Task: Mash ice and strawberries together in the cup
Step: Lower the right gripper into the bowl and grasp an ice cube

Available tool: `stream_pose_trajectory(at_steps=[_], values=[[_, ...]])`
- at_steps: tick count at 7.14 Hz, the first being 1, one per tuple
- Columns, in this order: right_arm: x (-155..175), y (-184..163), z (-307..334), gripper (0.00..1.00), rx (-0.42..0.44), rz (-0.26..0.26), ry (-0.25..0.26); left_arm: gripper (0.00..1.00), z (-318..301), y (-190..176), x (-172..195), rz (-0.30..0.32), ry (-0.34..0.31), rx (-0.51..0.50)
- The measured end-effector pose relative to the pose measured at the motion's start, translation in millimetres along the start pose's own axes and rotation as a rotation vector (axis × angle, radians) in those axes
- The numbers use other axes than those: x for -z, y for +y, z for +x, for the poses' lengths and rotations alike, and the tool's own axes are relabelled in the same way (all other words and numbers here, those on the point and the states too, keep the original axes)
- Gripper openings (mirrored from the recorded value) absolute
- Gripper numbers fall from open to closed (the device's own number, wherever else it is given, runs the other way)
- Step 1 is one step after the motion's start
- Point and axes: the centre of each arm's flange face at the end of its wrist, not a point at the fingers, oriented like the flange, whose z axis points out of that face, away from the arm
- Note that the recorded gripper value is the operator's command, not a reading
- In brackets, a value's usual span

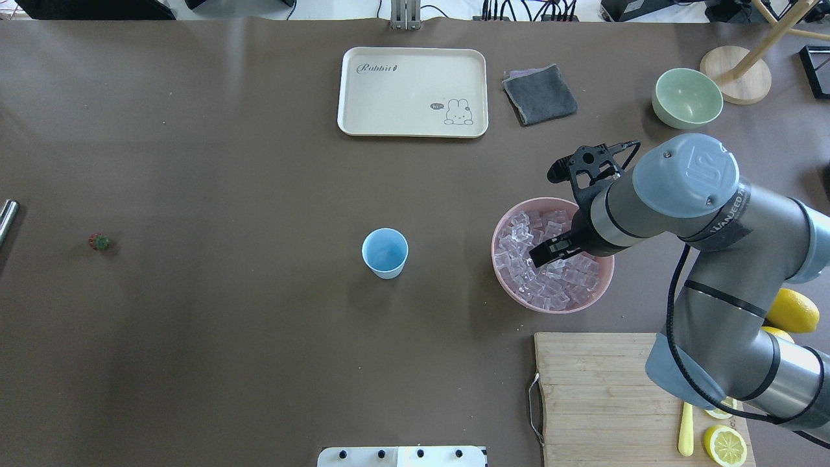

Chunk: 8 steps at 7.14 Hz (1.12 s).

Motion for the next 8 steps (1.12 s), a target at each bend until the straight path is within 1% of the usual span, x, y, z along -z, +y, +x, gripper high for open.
stream_pose_trajectory(at_steps=[2, 4, 6, 7, 8], values=[[-13, 1, -5, 0.68, -0.033, -0.018, 0.014, 0.99, 2, 0, 3, 0.004, 0.0, -0.001], [-27, -1, 4, 0.66, -0.049, -0.034, 0.044, 0.99, 3, 1, 4, 0.004, 0.0, -0.001], [-29, -1, 5, 0.35, -0.055, -0.038, 0.049, 0.99, 3, 1, 4, 0.004, 0.0, 0.0], [-28, -2, 5, 0.23, -0.059, -0.037, 0.046, 0.99, 3, 1, 5, 0.006, -0.001, -0.002], [-27, -3, 4, 0.17, -0.06, -0.036, 0.043, 0.99, 4, 0, 5, 0.007, -0.001, -0.003]])
